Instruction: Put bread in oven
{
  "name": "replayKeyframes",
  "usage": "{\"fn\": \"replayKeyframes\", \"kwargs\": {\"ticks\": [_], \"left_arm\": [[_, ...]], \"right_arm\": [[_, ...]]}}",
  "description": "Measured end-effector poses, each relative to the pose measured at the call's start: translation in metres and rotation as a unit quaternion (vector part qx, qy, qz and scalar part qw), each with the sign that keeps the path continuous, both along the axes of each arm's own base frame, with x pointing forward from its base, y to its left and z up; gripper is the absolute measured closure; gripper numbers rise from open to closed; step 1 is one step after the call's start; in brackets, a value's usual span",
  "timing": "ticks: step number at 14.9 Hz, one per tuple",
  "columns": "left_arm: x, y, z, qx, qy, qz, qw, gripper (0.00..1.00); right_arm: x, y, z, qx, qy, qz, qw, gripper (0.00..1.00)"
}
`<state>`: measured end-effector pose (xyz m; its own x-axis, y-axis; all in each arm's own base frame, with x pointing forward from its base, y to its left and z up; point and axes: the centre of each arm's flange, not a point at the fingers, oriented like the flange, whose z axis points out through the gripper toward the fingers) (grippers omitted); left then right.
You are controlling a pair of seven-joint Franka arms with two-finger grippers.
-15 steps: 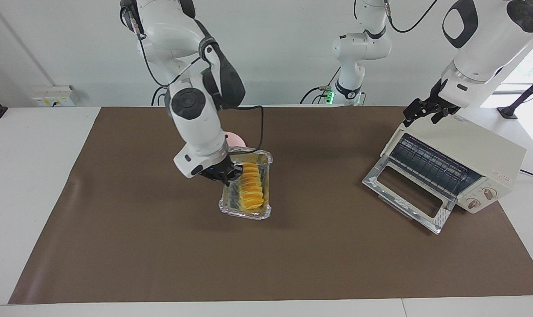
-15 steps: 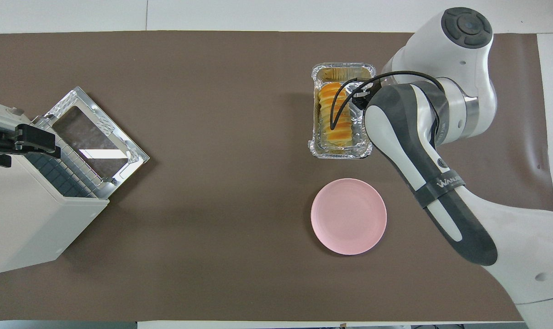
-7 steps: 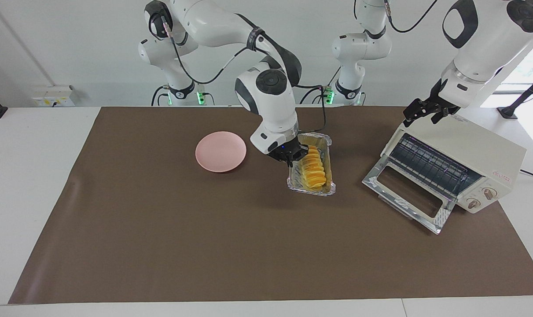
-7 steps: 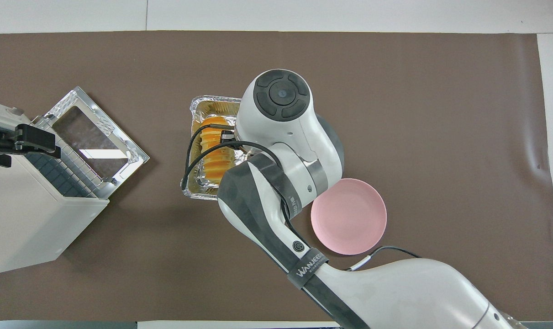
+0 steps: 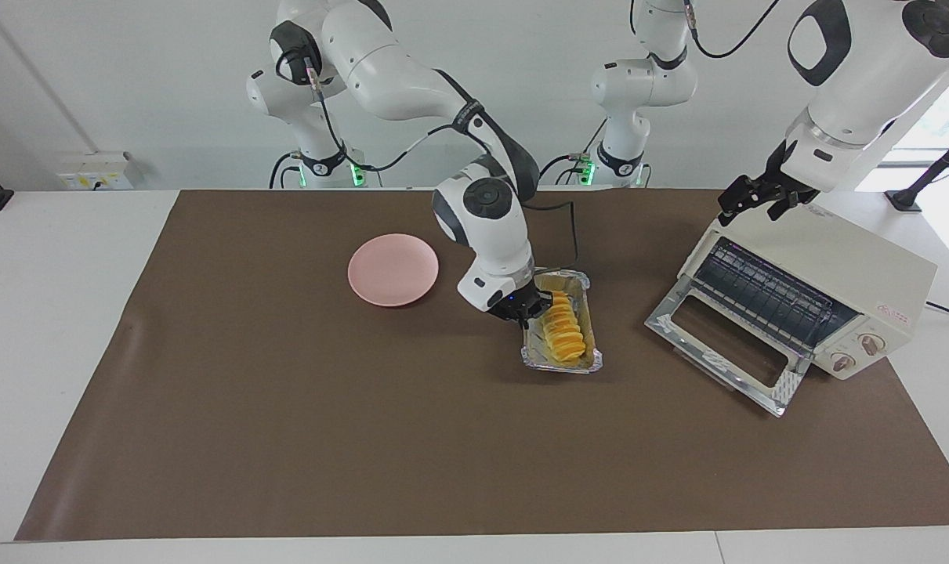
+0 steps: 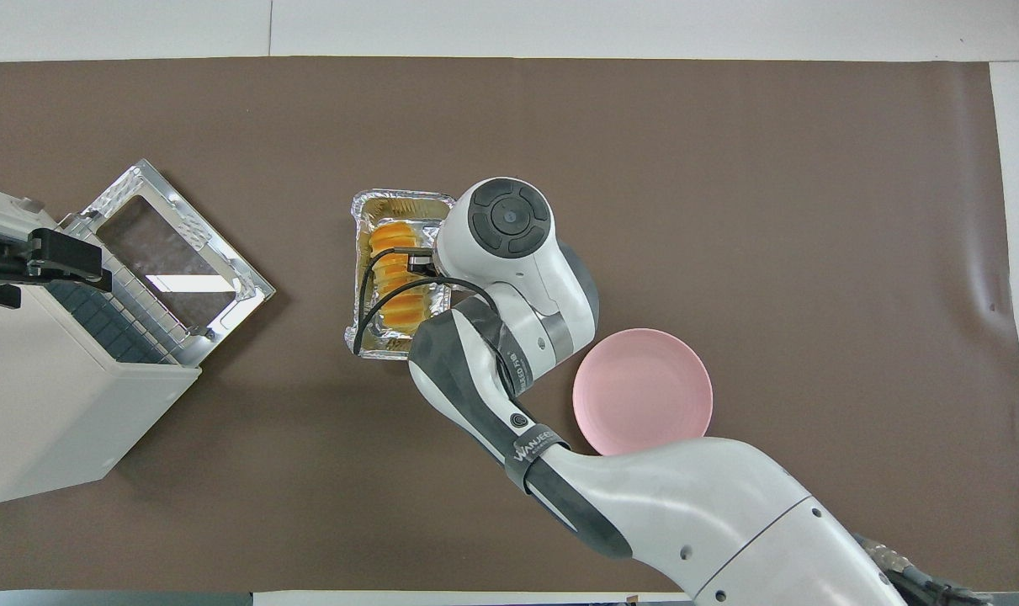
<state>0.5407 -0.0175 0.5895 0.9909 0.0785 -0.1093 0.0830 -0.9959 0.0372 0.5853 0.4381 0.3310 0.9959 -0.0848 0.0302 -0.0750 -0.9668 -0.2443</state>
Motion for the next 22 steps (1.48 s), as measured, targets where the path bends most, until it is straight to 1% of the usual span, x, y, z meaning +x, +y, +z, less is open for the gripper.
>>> {"fn": "replayKeyframes", "kwargs": {"ticks": [4, 5, 6, 7, 8, 10, 11, 12, 14, 16, 18, 20, 22], "left_arm": [[0.000, 0.000, 0.000, 0.000, 0.000, 0.000, 1.000, 0.00], [0.000, 0.000, 0.000, 0.000, 0.000, 0.000, 1.000, 0.00], [0.000, 0.000, 0.000, 0.000, 0.000, 0.000, 1.000, 0.00], [0.000, 0.000, 0.000, 0.000, 0.000, 0.000, 1.000, 0.00], [0.000, 0.000, 0.000, 0.000, 0.000, 0.000, 1.000, 0.00], [0.000, 0.000, 0.000, 0.000, 0.000, 0.000, 1.000, 0.00], [0.000, 0.000, 0.000, 0.000, 0.000, 0.000, 1.000, 0.00], [0.000, 0.000, 0.000, 0.000, 0.000, 0.000, 1.000, 0.00], [0.000, 0.000, 0.000, 0.000, 0.000, 0.000, 1.000, 0.00], [0.000, 0.000, 0.000, 0.000, 0.000, 0.000, 1.000, 0.00], [0.000, 0.000, 0.000, 0.000, 0.000, 0.000, 1.000, 0.00], [0.000, 0.000, 0.000, 0.000, 0.000, 0.000, 1.000, 0.00], [0.000, 0.000, 0.000, 0.000, 0.000, 0.000, 1.000, 0.00]], "right_arm": [[-0.005, -0.003, -0.025, 0.001, -0.017, 0.020, 1.000, 0.98], [-0.006, -0.003, -0.028, 0.003, -0.019, 0.019, 1.000, 0.93], [-0.007, -0.003, -0.028, 0.003, -0.020, 0.019, 1.000, 0.84], [-0.007, -0.002, -0.027, 0.005, -0.019, 0.019, 1.000, 0.71], [-0.007, -0.002, -0.025, 0.010, -0.017, 0.015, 1.000, 0.61], [-0.006, -0.003, -0.015, 0.020, -0.011, 0.006, 1.000, 0.41], [-0.003, -0.007, -0.006, 0.020, -0.008, 0.002, 1.000, 0.30], [0.004, -0.016, 0.006, 0.019, -0.005, -0.005, 1.000, 0.19], [0.023, -0.053, 0.039, 0.017, 0.001, -0.028, 0.999, 0.01], [0.043, -0.111, 0.081, 0.014, 0.007, -0.057, 0.998, 0.00], [0.055, -0.178, 0.124, 0.009, 0.010, -0.061, 0.998, 0.00], [0.059, -0.243, 0.156, 0.002, 0.010, -0.040, 0.999, 0.00], [0.057, -0.297, 0.177, -0.006, 0.016, -0.016, 1.000, 0.00]]}}
